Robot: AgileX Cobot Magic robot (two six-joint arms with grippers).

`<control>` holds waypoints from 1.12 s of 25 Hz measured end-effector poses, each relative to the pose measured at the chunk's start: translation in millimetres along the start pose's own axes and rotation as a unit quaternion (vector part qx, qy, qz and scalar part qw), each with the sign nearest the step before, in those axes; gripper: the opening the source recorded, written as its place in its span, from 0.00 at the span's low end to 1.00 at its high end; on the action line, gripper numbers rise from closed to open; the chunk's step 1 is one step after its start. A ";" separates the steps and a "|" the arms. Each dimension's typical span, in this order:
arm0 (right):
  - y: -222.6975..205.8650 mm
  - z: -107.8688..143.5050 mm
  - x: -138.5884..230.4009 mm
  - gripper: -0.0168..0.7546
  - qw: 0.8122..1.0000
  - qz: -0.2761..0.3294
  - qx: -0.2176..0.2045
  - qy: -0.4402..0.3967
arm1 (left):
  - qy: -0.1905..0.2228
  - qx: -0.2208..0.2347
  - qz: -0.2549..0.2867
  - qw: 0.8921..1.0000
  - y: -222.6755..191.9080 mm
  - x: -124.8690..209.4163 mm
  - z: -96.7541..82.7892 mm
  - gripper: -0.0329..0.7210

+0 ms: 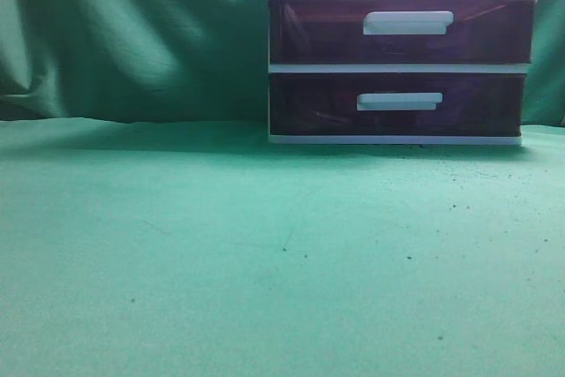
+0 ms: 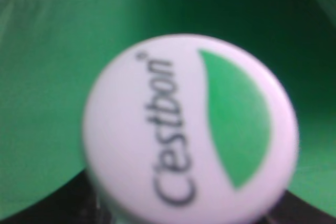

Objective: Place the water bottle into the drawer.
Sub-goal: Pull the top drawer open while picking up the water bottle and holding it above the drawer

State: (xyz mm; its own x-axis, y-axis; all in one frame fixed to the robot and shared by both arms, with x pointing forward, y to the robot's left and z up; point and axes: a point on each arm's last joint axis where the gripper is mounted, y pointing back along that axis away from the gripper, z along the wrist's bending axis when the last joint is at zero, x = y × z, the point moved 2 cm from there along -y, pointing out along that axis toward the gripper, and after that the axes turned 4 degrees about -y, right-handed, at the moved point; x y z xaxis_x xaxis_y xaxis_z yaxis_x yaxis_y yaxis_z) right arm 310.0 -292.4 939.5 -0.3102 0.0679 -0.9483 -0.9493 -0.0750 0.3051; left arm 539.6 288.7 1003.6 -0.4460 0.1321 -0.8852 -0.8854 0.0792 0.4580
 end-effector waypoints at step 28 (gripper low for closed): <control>8.6 11.7 -153.2 0.02 0.979 -0.198 -0.001 0.044 | -0.088 0.151 -0.058 0.983 140.6 -83.8 -104.1 0.48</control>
State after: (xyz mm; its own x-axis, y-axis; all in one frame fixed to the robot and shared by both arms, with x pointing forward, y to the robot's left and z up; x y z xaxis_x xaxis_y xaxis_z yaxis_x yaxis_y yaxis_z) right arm 348.7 -291.8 1088.4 0.0877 0.0057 -0.9961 -0.9943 -0.0612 -0.0879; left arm 438.9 185.9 1133.7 -0.2913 0.2715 -0.9173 -0.8378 0.3905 0.3816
